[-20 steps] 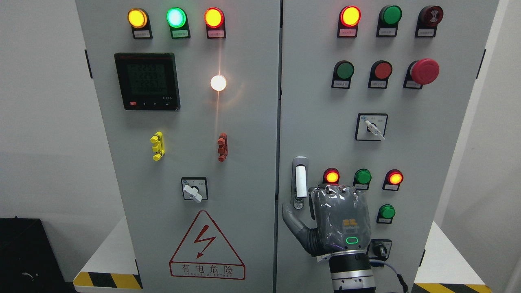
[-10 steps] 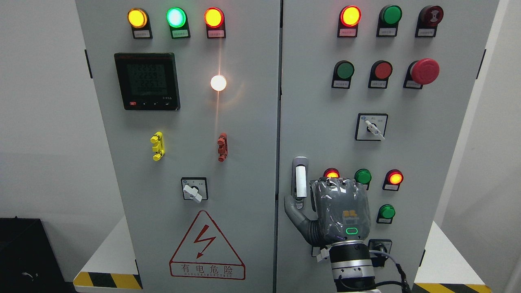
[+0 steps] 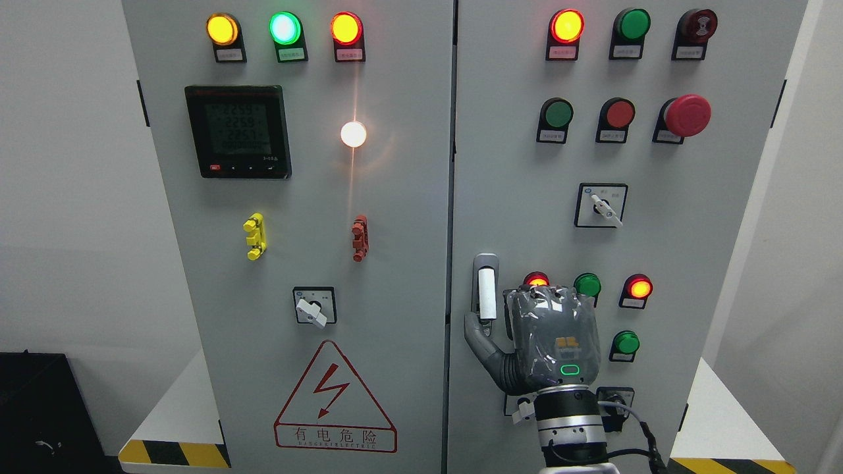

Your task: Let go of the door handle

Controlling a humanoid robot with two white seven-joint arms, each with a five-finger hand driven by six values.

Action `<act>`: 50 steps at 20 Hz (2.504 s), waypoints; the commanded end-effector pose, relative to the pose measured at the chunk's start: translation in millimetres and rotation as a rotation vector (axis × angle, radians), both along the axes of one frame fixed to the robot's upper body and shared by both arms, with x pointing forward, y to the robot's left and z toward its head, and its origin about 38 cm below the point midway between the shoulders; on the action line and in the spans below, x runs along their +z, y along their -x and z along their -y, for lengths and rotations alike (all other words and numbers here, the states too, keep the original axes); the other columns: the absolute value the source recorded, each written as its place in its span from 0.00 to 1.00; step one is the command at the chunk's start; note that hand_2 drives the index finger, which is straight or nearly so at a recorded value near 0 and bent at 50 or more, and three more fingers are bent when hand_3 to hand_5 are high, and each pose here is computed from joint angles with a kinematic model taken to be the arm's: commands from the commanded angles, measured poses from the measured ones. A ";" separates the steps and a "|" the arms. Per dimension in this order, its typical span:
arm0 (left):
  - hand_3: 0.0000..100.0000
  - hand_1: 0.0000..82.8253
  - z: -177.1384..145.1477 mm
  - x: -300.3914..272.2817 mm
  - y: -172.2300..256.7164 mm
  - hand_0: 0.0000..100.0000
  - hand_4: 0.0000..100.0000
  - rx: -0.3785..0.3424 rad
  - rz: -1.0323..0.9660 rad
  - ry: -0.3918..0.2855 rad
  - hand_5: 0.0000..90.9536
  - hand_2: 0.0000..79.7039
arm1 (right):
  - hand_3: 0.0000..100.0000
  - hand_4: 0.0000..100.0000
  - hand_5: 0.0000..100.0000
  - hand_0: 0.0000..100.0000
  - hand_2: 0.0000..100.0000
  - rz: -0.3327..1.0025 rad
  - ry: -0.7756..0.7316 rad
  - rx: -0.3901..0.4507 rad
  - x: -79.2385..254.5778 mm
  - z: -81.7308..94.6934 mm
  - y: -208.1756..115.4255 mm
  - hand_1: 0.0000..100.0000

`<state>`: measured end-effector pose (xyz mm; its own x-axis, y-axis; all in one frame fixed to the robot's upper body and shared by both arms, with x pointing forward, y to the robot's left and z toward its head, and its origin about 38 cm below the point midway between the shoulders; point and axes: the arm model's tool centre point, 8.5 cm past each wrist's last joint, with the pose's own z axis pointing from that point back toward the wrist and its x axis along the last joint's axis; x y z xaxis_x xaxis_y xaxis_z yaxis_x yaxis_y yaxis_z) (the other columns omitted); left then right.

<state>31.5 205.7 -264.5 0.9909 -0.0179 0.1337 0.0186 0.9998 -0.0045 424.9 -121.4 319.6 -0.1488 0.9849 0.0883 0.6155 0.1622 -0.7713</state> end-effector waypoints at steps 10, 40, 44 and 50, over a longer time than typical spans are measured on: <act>0.00 0.67 -0.1 -0.4 10.8 0.12 0.00 0.002 -0.016 0.000 0.00 0.00 | 1.00 1.00 1.00 0.45 0.96 -0.004 -0.001 -0.007 -2.7 1.9 -2.3 0.33; 0.00 0.67 -0.1 -0.4 10.8 0.12 0.00 0.002 -0.016 0.000 0.00 0.00 | 1.00 1.00 1.00 0.54 0.96 0.006 -0.014 -0.028 -1.9 4.1 1.2 0.33; 0.00 0.67 -0.1 -0.4 10.8 0.12 0.00 0.000 -0.016 0.000 0.00 0.00 | 1.00 1.00 1.00 0.54 0.96 0.006 -0.012 -0.030 -1.9 4.6 1.1 0.34; 0.00 0.67 -0.1 -0.4 10.8 0.12 0.00 0.002 -0.016 0.000 0.00 0.00 | 1.00 1.00 1.00 0.54 0.96 0.017 -0.013 -0.033 0.7 5.5 2.9 0.34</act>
<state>31.5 205.7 -264.5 0.9909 -0.0183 0.1337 0.0191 0.9998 -0.0044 424.0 -125.9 317.5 -0.1189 0.9878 0.1005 0.6249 0.1531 -0.7656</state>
